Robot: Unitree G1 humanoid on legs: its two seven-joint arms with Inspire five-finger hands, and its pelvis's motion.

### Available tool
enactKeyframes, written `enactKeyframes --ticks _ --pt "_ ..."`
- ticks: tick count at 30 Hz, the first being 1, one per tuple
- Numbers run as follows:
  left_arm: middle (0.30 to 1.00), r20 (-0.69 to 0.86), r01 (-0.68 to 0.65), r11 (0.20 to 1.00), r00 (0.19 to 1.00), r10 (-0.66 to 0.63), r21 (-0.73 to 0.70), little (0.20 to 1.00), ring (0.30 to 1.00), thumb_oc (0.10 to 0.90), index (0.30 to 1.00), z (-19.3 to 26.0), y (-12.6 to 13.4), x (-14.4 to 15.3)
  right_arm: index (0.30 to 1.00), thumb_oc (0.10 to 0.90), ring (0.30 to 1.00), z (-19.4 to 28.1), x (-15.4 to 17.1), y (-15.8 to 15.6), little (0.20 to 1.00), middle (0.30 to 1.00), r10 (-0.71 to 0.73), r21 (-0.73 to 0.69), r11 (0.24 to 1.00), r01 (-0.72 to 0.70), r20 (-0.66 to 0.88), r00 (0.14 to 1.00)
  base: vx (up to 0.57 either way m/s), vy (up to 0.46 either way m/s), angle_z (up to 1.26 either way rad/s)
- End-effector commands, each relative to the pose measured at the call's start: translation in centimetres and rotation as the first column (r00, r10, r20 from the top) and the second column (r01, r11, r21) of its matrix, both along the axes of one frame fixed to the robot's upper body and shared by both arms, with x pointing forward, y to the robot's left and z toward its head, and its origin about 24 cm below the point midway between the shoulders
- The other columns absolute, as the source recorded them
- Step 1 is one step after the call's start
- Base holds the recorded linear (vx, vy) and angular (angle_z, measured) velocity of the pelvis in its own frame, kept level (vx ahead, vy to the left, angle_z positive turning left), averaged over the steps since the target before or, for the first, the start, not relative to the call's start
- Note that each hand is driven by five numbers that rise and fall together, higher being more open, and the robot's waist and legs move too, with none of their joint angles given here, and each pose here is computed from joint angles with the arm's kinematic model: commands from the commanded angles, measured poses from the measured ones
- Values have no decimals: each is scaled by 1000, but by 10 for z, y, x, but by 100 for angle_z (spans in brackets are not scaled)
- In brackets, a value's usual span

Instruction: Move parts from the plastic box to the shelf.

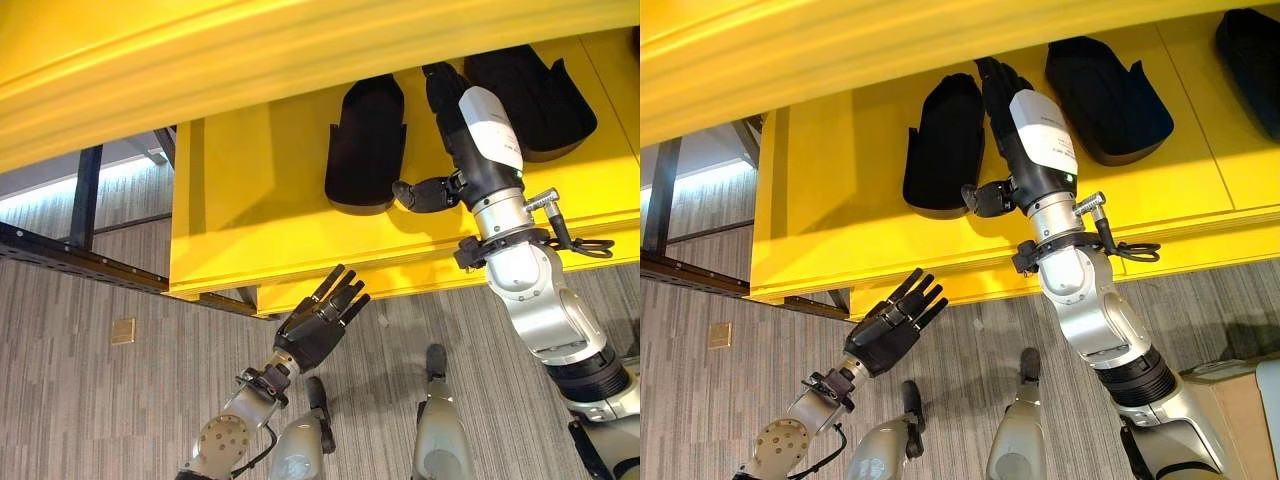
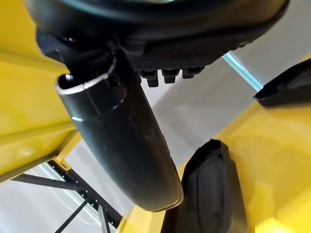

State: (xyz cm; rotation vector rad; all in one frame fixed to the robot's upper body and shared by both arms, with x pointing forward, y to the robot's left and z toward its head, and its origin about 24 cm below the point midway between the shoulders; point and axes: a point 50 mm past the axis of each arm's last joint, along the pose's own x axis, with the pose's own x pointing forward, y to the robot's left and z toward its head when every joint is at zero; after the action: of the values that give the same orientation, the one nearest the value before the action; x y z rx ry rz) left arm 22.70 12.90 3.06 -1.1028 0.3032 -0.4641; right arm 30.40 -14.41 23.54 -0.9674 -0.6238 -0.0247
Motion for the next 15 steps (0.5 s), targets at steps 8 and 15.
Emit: enactKeyframes --ticks 8,15 --pt "1000 166 77 989 985 -55 -127 1000 1000 900 1000 30 -16 -5 1000 900 1000 54 -16 36 1000 1000 183 -64 983 -172 231 956 13 19 2" --pt "1000 170 80 990 984 -59 -119 1000 1000 900 1000 33 -17 -6 1000 900 1000 49 -14 45 1000 1000 211 -50 977 -205 196 958 8 -1 7"
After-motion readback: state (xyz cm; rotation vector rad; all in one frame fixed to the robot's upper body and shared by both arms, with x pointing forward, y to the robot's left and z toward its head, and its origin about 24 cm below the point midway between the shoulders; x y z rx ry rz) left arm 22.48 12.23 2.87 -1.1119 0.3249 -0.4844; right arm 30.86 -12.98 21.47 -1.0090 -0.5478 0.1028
